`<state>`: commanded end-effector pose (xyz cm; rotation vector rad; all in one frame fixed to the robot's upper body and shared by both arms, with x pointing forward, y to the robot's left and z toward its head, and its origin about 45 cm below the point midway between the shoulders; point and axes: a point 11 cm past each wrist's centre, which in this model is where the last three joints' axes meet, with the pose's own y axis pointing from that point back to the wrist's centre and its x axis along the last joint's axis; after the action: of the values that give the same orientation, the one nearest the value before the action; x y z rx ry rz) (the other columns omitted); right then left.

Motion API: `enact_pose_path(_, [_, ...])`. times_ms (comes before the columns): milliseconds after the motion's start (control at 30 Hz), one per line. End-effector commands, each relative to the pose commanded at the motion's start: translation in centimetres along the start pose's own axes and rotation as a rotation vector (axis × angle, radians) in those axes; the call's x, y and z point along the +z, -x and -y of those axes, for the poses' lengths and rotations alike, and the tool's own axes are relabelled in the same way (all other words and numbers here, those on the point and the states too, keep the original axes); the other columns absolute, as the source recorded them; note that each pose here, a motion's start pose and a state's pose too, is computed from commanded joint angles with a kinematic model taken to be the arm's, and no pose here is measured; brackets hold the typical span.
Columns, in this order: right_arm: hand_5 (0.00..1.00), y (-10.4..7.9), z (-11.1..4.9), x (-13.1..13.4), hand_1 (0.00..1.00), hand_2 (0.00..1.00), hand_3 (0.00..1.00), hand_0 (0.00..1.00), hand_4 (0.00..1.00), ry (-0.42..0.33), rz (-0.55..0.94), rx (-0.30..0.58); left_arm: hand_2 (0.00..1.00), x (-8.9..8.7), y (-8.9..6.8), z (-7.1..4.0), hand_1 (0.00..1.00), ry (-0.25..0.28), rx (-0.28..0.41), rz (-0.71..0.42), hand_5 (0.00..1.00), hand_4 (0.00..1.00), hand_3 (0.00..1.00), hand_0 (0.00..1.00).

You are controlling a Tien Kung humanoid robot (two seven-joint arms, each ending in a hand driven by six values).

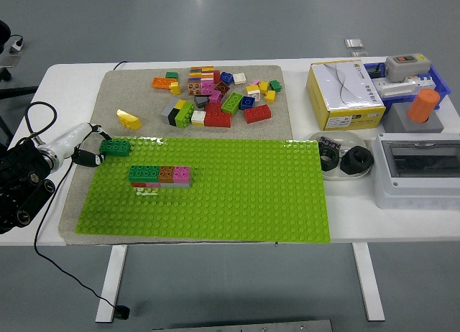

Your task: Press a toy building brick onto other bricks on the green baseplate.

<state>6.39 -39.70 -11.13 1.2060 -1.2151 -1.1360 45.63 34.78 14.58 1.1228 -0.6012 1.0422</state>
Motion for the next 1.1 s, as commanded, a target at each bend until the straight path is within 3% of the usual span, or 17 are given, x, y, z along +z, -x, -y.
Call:
enact_pose_path(300, [0.998, -0.1, 0.0, 0.2, 0.650, 0.693, 0.890, 0.683, 0.585, 0.003, 0.001, 0.001, 0.953, 0.1, 0.1, 0.0, 0.965, 0.006, 0.001, -0.007, 0.002, 0.416, 0.580, 0.991])
enact_pose_path(333, [0.998, -0.1, 0.0, 0.2, 0.650, 0.692, 0.891, 0.682, 0.586, 0.004, 0.001, 0.001, 0.946, 0.1, 0.1, 0.0, 0.962, 0.005, 0.003, -0.009, 0.002, 0.526, 0.480, 0.987])
enact_pose_path(500, [0.998, -0.1, 0.0, 0.3, 0.650, 0.692, 0.891, 0.682, 0.586, 0.006, 0.002, 0.000, 0.946, -0.2, 0.1, -0.1, 0.962, 0.000, 0.012, -0.029, 0.002, 0.526, 0.480, 0.987])
enact_pose_path(533, [0.998, 0.0, 0.0, 0.3, 0.650, 0.689, 0.890, 0.682, 0.588, 0.006, 0.003, 0.000, 0.928, -0.3, 0.1, -0.1, 0.955, 0.000, 0.016, -0.036, 0.002, 0.715, 0.427, 0.974])
enact_pose_path(1100, [0.998, -0.1, 0.0, 0.5, 0.649, 0.686, 0.890, 0.682, 0.590, 0.007, 0.016, 0.000, 0.925, -1.4, -1.9, -1.0, 0.952, -0.008, 0.077, -0.128, 0.002, 0.738, 0.419, 0.961])
